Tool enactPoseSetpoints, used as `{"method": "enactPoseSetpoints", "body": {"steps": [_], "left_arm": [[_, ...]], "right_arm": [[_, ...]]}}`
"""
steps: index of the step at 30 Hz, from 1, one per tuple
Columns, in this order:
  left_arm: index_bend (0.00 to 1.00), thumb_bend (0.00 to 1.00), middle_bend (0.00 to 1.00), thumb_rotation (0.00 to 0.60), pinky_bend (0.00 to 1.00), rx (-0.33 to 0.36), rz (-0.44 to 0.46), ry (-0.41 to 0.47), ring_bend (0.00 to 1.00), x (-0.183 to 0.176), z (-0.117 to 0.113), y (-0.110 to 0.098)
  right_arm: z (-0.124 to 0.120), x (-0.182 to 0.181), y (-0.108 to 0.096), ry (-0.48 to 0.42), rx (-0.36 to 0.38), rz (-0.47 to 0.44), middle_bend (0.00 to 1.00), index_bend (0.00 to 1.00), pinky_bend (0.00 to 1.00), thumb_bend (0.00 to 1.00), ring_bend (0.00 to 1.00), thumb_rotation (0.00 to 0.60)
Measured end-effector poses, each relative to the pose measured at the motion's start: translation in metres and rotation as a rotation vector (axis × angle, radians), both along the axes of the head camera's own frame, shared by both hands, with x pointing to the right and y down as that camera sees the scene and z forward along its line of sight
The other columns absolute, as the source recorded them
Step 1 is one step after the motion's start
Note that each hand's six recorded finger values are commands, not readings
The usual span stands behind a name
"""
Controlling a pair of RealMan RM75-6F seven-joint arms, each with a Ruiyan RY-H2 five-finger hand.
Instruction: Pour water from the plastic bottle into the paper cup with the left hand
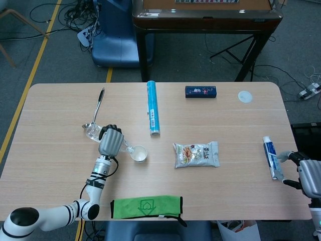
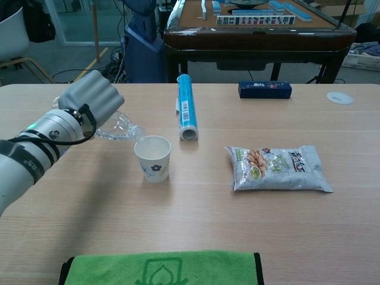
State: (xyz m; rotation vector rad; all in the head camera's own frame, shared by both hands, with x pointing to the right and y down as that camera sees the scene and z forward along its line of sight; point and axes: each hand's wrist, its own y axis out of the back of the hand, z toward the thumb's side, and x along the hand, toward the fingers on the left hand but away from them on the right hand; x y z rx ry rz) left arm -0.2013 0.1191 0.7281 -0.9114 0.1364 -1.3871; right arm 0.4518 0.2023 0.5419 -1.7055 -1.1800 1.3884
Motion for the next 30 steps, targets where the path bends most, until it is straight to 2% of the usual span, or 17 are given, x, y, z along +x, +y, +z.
{"method": "enactPoseSetpoints", "body": {"steps": [15, 25, 30], "left_arm": [[0.56, 0.04, 0.54, 0.600, 0.83, 0.029, 0.026, -0.058, 0.55, 0.0051, 0.0035, 0.0010], [0.56, 0.04, 0.54, 0.600, 0.83, 0.040, 0.035, -0.054, 0.55, 0.0056, 0.0025, 0.0020], [0.56, 0.04, 0.54, 0.600, 0.83, 0.026, -0.004, -0.044, 0.55, 0.0013, 0.0034, 0.0037]], "right_arm": [[-0.0004, 0.0005, 0.0001, -0.003, -0.003, 0.002, 0.50, 0.45, 0.66, 0.23, 0.41, 0.600], [0.0012, -0.0003, 0.0008, 0.000, -0.009, -0.001, 0.50, 0.45, 0.66, 0.23, 0.41, 0.600], [0.0012, 0.0002, 0.0008, 0.001, -0.009, 0.001, 0.50, 0.45, 0.66, 0.23, 0.41, 0.600]]}}
